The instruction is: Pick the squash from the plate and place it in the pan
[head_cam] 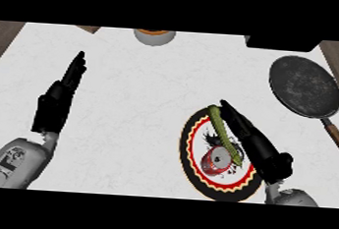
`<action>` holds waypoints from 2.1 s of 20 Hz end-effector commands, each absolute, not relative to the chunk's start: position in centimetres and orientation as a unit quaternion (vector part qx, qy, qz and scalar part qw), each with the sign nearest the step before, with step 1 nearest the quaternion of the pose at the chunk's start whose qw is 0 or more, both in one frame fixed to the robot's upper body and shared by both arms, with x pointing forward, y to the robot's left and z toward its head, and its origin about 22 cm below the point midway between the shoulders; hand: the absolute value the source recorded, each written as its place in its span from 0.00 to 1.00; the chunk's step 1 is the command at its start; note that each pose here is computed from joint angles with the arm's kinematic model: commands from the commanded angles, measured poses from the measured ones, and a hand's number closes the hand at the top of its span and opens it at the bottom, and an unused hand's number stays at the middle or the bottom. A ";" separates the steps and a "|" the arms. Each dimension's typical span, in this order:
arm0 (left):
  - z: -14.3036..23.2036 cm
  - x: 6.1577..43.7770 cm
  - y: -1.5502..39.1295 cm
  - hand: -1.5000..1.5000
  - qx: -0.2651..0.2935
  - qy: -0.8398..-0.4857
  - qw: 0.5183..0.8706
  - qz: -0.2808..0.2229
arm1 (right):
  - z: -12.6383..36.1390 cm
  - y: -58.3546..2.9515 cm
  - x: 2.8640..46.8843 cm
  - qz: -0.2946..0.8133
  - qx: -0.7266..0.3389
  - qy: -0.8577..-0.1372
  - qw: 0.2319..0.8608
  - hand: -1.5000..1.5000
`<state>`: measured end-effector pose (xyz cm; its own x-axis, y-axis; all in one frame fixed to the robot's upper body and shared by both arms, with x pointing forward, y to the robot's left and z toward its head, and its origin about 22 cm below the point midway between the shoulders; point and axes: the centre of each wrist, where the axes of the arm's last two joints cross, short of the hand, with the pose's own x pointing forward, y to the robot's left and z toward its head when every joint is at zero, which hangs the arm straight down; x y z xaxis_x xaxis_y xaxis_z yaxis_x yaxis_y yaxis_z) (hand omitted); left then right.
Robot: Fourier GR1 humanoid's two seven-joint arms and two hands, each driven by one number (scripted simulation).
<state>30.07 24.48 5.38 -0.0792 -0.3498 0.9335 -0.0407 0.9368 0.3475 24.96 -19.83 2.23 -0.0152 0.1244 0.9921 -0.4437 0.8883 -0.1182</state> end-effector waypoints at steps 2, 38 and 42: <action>5.8 30.1 25.0 0.50 0.101 -0.727 0.676 -0.069 | 6.4 -20.6 28.6 0.241 0.192 -0.723 0.618 1.00; 6.3 27.7 28.0 0.50 0.040 -0.692 0.721 0.012 | 14.0 -26.3 36.8 0.767 -0.069 -0.571 0.284 0.00; 6.6 27.7 28.1 0.50 0.050 -0.687 0.725 0.013 | 11.6 -24.5 35.7 0.809 -0.077 -0.517 0.269 0.00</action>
